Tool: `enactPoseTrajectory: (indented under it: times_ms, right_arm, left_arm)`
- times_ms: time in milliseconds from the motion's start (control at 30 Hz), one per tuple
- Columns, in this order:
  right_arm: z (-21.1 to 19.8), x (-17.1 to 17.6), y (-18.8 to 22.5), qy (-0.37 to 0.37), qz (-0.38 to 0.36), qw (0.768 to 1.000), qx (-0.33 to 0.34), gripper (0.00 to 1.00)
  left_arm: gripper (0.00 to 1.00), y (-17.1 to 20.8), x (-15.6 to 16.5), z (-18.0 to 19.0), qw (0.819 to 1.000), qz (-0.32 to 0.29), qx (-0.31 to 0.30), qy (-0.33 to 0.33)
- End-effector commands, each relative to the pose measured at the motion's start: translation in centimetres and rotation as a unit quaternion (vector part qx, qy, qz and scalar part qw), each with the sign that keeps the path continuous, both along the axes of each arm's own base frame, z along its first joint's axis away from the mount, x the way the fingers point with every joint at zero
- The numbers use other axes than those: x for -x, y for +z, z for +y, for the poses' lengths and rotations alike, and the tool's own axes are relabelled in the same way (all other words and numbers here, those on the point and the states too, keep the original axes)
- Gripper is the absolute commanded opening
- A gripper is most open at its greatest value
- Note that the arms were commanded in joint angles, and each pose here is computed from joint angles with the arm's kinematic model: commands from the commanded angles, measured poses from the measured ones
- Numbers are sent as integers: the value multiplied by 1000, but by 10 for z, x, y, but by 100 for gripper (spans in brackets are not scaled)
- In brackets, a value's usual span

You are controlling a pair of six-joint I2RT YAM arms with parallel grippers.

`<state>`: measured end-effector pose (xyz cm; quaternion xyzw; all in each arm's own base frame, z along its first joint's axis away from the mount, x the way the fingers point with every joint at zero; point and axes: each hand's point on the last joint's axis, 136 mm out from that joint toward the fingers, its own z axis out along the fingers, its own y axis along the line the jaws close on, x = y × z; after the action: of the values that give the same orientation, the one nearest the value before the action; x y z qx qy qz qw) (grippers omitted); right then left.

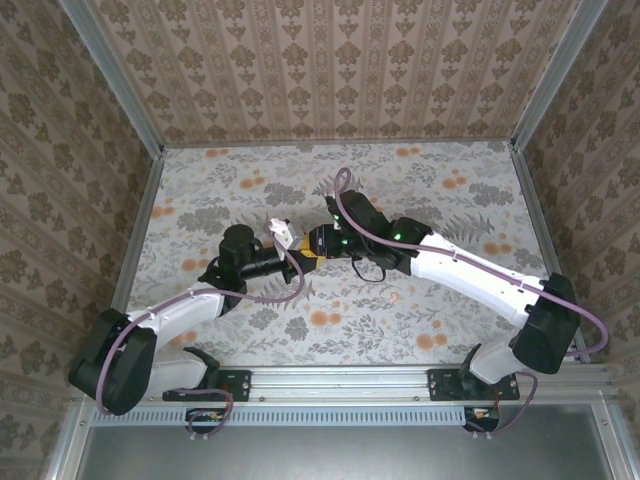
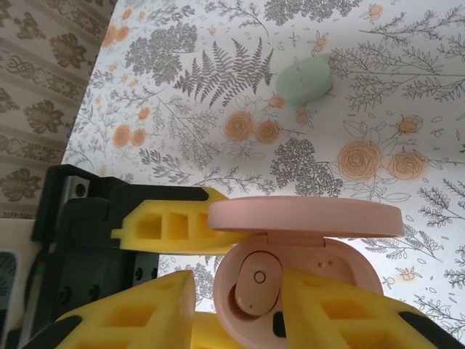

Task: Insert the wireless bluetooth earbuds into the charging case

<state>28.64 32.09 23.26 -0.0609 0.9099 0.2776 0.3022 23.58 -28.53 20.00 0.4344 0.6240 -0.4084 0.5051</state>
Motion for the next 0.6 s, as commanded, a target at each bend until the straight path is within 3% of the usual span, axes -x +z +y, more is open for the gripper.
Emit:
enactPoseTrajectory:
  times_ms: [0, 167, 300, 567]
  right_arm:
    - [-5, 9, 34, 2, -20, 999, -29, 38]
    - [-18, 16, 64, 10, -43, 998, -47, 38]
    - [-46, 18, 59, -6, -24, 999, -38, 38]
    - [-134, 19, -11, -108, 77, 991, -7, 38]
  left_arm:
    - [18, 12, 2, -1, 1000, -28, 8, -5]
    - [18, 16, 3, 1, 999, -35, 12, -3]
    - [18, 18, 3, 1, 999, -39, 15, -5]
    - [18, 28, 11, -2, 997, -54, 38, -32]
